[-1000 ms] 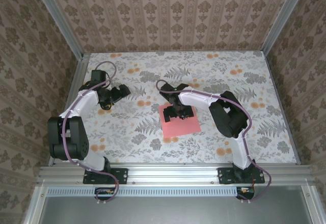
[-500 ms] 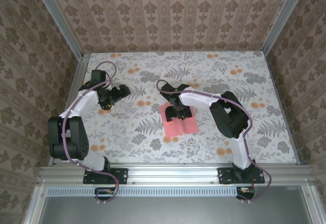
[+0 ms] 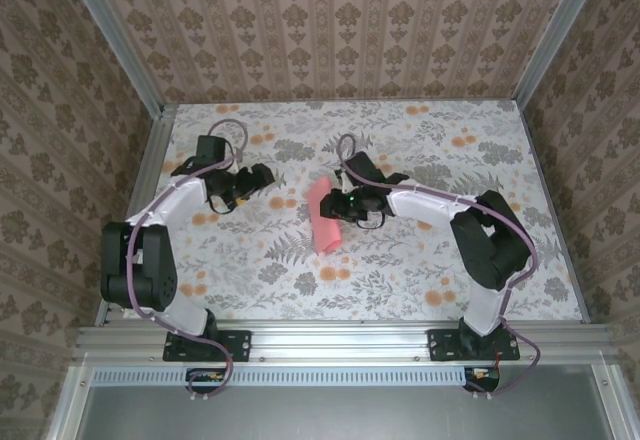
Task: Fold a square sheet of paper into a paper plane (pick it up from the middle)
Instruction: Fold the square sheet of paper in half at the center of the table.
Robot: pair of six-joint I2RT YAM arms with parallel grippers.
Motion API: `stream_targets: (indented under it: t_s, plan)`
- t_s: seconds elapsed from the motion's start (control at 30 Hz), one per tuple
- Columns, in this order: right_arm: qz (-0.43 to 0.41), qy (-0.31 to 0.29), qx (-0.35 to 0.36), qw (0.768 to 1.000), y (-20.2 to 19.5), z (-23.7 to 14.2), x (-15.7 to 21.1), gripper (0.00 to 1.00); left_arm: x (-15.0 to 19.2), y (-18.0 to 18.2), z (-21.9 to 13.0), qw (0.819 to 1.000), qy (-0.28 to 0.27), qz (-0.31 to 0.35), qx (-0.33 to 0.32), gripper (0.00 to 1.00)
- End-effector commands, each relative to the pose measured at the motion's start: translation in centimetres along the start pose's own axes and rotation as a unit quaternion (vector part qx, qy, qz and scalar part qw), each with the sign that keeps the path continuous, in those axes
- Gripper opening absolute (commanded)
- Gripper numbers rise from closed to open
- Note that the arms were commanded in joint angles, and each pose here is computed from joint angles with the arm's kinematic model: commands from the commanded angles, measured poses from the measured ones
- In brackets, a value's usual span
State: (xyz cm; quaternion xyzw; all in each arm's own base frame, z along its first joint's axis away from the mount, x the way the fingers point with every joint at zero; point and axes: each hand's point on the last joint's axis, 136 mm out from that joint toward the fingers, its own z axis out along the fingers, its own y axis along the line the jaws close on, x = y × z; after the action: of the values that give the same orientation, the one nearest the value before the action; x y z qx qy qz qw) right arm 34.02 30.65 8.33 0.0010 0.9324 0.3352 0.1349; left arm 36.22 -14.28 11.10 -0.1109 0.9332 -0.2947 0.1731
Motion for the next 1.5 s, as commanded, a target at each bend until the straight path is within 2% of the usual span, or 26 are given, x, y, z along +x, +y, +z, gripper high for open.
stream_targets:
  t_s: [0.0,0.23,0.57,0.8,0.97,1.3,1.47]
  plan:
    - [0.035,-0.016,-0.12,0.992,2.7,-0.9,-1.5,0.35,1.3,-2.4,1.7,0.999,0.02,0.004,0.043,0.84]
    - [0.064,-0.015,-0.1,0.993,-1.1,-0.3,-0.8,0.36,3.4,-5.9,4.5,0.995,0.052,0.024,0.083,0.72]
    - [0.076,0.004,-0.042,0.996,-5.3,1.2,1.0,0.35,6.7,-9.3,8.8,0.988,0.1,0.049,0.108,0.45]
    - [0.088,0.011,-0.017,0.996,-6.9,1.8,1.6,0.32,8.2,-9.8,11.2,0.984,0.131,0.057,0.103,0.29]
    - [0.096,0.015,-0.008,0.995,-7.4,2.1,1.8,0.32,8.8,-9.2,12.3,0.982,0.16,0.054,0.081,0.24]
    - [0.1,0.02,0.006,0.995,-7.6,2.0,1.8,0.33,9.4,-7.3,13.8,0.981,0.183,0.046,0.043,0.16]
    - [0.103,0.025,0.013,0.994,-7.3,1.3,1.7,0.38,9.5,-6.5,14.2,0.981,0.188,0.051,0.022,0.14]
